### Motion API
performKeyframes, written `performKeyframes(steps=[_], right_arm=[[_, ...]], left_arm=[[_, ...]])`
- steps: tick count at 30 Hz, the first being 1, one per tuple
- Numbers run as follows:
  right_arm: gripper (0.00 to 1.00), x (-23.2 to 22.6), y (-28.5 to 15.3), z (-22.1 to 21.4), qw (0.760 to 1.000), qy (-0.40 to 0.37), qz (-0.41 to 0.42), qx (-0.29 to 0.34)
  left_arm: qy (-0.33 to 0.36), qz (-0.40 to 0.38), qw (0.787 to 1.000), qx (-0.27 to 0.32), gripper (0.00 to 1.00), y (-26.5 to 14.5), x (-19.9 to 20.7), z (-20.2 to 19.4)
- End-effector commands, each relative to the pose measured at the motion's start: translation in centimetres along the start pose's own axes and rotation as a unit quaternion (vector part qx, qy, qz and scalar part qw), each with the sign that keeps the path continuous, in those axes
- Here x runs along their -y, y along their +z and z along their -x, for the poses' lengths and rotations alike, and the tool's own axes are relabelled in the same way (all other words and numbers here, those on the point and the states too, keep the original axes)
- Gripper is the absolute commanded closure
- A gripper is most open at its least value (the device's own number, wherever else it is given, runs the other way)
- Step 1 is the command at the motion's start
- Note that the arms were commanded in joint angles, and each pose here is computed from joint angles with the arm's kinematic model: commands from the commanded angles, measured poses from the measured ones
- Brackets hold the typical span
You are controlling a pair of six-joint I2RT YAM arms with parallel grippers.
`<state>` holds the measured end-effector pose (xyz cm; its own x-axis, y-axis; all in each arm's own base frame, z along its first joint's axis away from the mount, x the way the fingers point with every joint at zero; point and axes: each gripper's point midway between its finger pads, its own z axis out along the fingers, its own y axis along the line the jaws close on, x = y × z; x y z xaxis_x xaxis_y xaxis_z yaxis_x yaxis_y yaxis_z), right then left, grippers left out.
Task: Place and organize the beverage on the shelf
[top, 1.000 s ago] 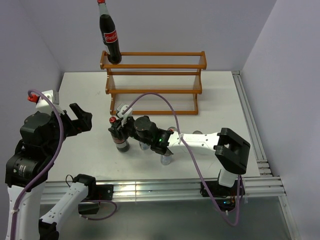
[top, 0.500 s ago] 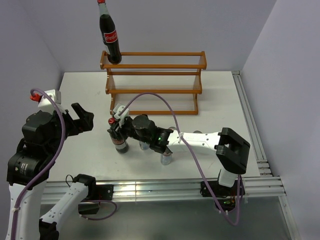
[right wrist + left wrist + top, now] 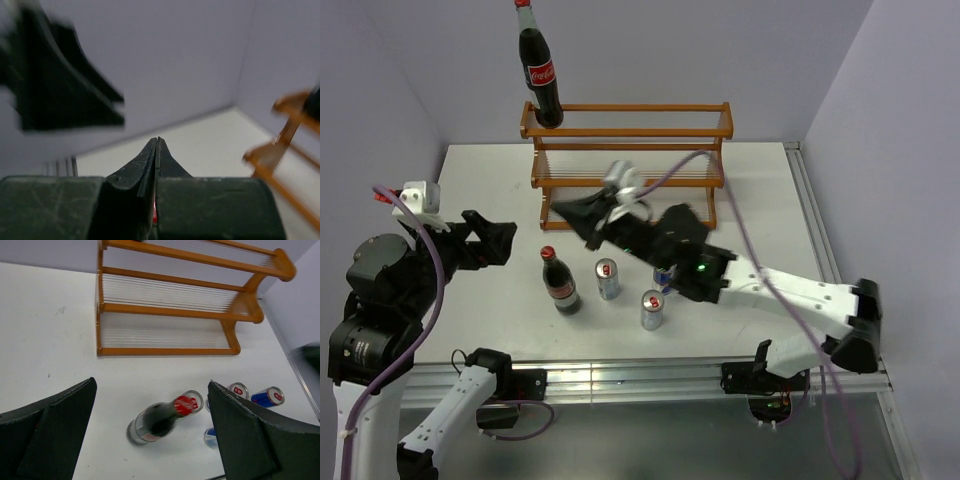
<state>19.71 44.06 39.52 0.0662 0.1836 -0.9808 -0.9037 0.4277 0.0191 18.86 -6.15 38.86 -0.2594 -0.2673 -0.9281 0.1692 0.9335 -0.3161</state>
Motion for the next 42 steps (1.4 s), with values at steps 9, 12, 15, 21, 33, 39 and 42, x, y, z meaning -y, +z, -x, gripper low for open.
performKeyframes(steps=[9,12,15,21,33,39,42], right_arm=[[1.0,4.0,-5.3,12.1,0.991,0.017,-0.089,0.101],[1.0,4.2,-4.9,10.5,0.993,0.013,-0.087,0.078],[1.0,4.6,-5.4,9.6,0.994,0.011,-0.096,0.061],[0.77,5.9,-6.4,7.5,0.992,0.022,-0.123,0.013],[0.14,8.7,-10.3,-1.1,0.97,0.066,-0.214,-0.097],[0.13,9.5,-12.1,-4.2,0.959,0.072,-0.241,-0.134],[0.12,9.8,-12.6,-4.9,0.955,0.073,-0.248,-0.142]], left_arm=[[-0.007,-0.036,0.997,0.069,0.0,2.3,1.3,2.2],[-0.005,-0.028,0.999,0.038,0.01,3.0,0.9,0.9],[-0.001,-0.031,0.999,0.041,0.01,2.8,1.1,1.3],[0.003,-0.024,0.999,-0.024,0.01,2.8,0.6,-1.5],[-0.002,0.009,0.988,-0.153,0.0,3.1,-0.1,-5.8],[0.024,0.037,0.979,-0.199,0.0,3.9,0.6,-7.9],[0.022,0.03,0.977,-0.21,0.01,3.9,1.9,-8.6]])
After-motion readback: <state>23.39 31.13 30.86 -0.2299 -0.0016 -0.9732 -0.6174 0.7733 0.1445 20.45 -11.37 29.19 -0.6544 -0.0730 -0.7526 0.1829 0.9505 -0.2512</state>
